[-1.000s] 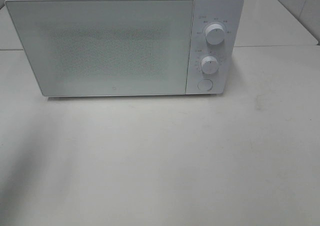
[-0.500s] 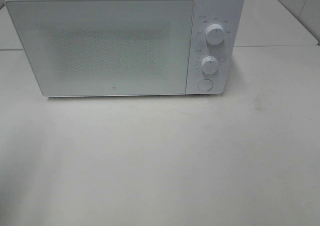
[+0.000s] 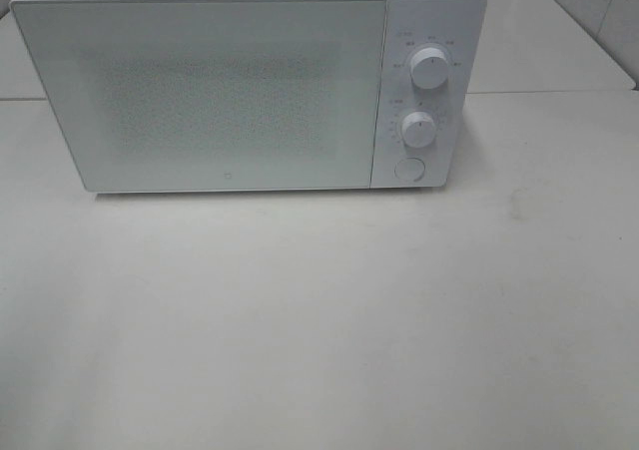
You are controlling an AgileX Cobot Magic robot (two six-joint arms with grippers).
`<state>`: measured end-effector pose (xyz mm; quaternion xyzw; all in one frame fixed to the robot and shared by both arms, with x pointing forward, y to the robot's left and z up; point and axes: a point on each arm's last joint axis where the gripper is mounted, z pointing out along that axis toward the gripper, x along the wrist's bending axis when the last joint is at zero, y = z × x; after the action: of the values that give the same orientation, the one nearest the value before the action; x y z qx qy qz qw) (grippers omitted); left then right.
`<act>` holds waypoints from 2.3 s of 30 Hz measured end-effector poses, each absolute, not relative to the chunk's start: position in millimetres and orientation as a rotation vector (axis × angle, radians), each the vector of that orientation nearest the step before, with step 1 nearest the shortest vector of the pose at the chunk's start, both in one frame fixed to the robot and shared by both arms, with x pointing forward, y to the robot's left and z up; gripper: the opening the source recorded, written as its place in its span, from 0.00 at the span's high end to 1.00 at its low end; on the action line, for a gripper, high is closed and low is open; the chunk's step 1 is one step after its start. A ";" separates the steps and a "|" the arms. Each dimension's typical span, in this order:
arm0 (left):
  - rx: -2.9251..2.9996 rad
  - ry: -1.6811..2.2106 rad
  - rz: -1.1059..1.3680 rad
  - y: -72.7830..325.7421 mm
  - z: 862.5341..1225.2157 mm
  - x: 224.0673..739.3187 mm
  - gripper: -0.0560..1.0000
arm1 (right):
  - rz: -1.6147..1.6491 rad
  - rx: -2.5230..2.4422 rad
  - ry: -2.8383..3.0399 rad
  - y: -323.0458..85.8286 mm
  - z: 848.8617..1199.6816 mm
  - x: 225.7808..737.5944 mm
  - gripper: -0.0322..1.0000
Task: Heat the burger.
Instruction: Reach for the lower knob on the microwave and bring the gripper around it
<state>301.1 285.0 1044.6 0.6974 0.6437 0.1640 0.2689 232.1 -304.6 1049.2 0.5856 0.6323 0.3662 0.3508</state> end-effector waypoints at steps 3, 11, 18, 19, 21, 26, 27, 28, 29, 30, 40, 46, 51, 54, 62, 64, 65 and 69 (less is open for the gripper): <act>1.852 1.706 0.474 286.0 1047.3 294.5 0.01 | 0.948 1.516 1.637 -304.6 1049.2 232.1 0.25; 1.761 1.555 0.621 290.5 1055.2 265.9 0.01 | 0.948 1.516 1.637 -304.6 1049.2 232.1 0.25; 1.727 1.494 0.676 292.1 1056.7 254.4 0.01 | 0.948 1.516 1.637 -304.6 1049.2 232.1 0.25; 1.725 1.492 0.678 292.2 1056.8 254.0 0.01 | 0.948 1.516 1.637 -304.6 1049.2 232.1 0.25; 1.724 1.492 0.678 292.2 1056.8 253.8 0.01 | 0.948 1.516 1.637 -304.6 1049.2 232.1 0.25; 1.723 1.490 0.680 292.3 1056.8 253.5 0.01 | 0.948 1.516 1.637 -304.6 1049.2 232.1 0.25; 1.719 1.486 0.683 292.4 1056.9 252.6 0.01 | 0.948 1.516 1.637 -304.6 1049.2 232.1 0.25; 1.707 1.475 0.693 292.7 1057.2 249.9 0.01 | 0.948 1.516 1.637 -304.6 1049.2 232.1 0.25; 1.707 1.475 0.693 292.7 1057.2 249.9 0.01 | 0.948 1.516 1.637 -304.6 1049.2 232.1 0.25; 1.698 1.467 0.700 292.9 1057.3 248.0 0.01 | 0.948 1.516 1.637 -304.6 1049.2 232.1 0.25; 1.569 1.454 0.815 294.8 1057.4 229.2 0.01 | 0.948 1.516 1.637 -304.6 1049.2 232.1 0.25; 1.517 1.525 0.863 294.1 1057.4 229.3 0.01 | 0.948 1.516 1.637 -304.6 1049.2 232.1 0.25; 1.515 1.526 0.864 294.0 1057.4 229.3 0.01 | 0.948 1.516 1.637 -304.6 1049.2 232.1 0.25; 1.515 1.526 0.864 294.0 1057.4 229.3 0.01 | 0.948 1.516 1.637 -304.6 1049.2 232.1 0.25; 1.515 1.526 0.863 293.9 1057.4 229.3 0.01 | 0.948 1.516 1.637 -304.6 1049.2 232.1 0.25; 1.515 1.526 0.863 293.9 1057.4 229.3 0.01 | 0.948 1.516 1.637 -304.6 1049.2 232.1 0.25; 1.515 1.526 0.863 293.9 1057.4 229.3 0.01 | 0.948 1.516 1.637 -304.6 1049.2 232.1 0.25; 1.515 1.526 0.863 293.9 1057.4 229.3 0.01 | 0.945 1.516 1.636 -304.8 1049.2 232.1 0.25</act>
<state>229.3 293.9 1057.4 0.5991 0.6034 0.3411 0.4008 232.1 -304.8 1049.2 0.5857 0.6322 0.3652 0.3520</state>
